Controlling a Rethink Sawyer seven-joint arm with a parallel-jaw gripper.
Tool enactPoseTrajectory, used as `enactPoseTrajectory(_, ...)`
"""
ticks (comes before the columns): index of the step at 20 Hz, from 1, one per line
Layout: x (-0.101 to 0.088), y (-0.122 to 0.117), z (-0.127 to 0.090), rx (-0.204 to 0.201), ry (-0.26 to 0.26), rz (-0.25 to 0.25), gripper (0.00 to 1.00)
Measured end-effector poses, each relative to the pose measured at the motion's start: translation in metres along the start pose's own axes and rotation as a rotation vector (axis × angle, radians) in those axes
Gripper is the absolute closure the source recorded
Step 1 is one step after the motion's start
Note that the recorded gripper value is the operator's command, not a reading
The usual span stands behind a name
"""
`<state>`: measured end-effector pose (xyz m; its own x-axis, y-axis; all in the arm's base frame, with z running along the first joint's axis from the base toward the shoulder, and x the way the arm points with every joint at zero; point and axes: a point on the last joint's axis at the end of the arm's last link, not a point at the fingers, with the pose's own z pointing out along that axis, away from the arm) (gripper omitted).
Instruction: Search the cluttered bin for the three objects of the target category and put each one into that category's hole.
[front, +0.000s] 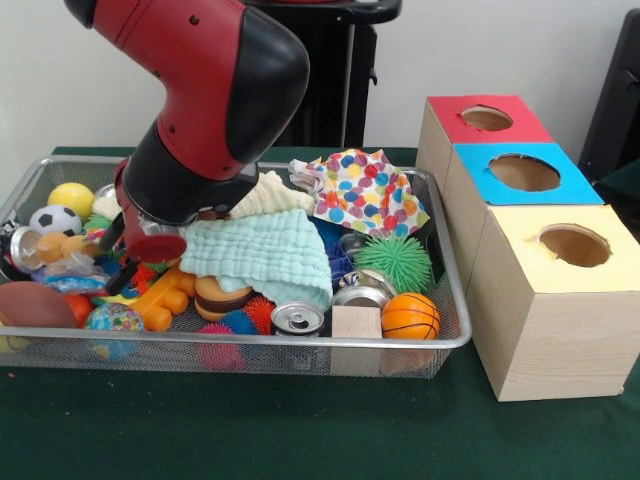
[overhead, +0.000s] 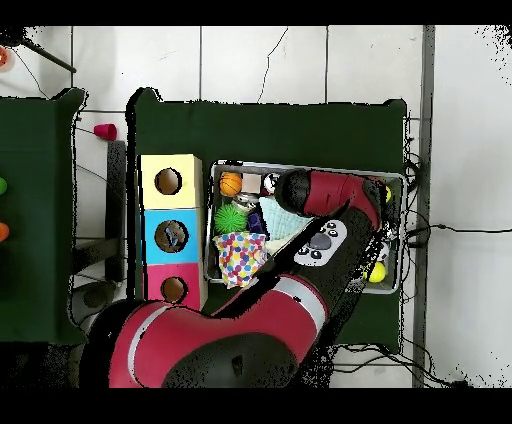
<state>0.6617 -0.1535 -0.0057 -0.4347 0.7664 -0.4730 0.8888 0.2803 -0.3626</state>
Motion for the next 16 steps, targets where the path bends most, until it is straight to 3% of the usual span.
enactPoseTrajectory(7, 0.006, -0.004, 0.011, 0.019, 0.001, -0.017, 0.0)
enactPoseTrajectory(16, 0.026, -0.017, 0.047, 0.074, -0.001, -0.067, 0.0)
